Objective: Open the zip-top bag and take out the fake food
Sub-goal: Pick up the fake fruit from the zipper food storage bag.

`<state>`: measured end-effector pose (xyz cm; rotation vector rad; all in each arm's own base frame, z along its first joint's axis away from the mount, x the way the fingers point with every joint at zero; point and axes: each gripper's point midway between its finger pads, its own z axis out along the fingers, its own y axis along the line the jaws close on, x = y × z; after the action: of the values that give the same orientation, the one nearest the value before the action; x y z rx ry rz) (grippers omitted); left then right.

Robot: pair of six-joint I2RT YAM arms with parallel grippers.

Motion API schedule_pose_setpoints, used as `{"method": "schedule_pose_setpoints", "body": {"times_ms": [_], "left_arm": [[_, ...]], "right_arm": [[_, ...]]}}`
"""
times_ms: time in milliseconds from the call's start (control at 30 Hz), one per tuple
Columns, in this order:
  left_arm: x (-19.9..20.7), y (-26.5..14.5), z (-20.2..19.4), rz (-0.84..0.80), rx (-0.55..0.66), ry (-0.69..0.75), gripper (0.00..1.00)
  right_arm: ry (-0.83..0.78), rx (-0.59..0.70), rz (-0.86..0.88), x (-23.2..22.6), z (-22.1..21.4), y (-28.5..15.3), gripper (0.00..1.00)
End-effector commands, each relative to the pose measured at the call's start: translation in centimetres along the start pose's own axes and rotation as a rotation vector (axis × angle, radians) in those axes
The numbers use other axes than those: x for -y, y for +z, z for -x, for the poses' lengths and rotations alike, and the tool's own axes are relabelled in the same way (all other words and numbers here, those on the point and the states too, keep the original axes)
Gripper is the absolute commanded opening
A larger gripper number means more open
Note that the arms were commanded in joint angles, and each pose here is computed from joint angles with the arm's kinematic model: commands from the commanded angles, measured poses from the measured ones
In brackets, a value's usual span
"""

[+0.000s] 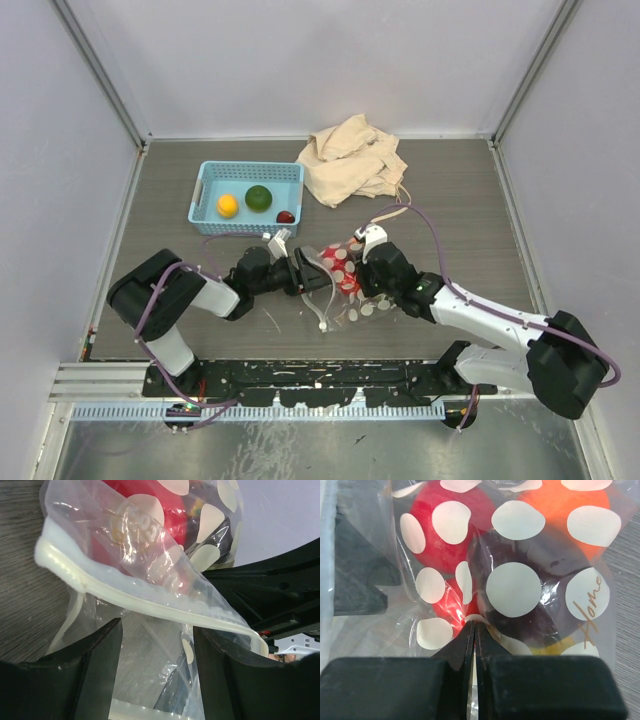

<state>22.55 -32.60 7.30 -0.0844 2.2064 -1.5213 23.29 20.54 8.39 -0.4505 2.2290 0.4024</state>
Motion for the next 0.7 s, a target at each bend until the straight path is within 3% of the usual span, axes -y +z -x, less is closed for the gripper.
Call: {"method": "schedule_pose_setpoints", "body": {"times_ms": [0, 367, 667], "left_arm": [[1.9, 0.6, 0.8, -0.074, 0.019, 0.04, 0.59], [1.1, 1.0, 0.8, -0.055, 0.015, 0.036, 0.56], [0.3, 1.2, 0.7, -0.032, 0.017, 0.03, 0.56]], "right_arm": [[0.001, 0.044, -0.028, 0.1, 1.7, 0.7, 0.08], [-0.076, 0.01, -0.085, 0.0, 0.7, 1.9, 0.09], [-0.167, -0.104, 0.05, -3.8, -0.9, 3.1, 0.1]]}}
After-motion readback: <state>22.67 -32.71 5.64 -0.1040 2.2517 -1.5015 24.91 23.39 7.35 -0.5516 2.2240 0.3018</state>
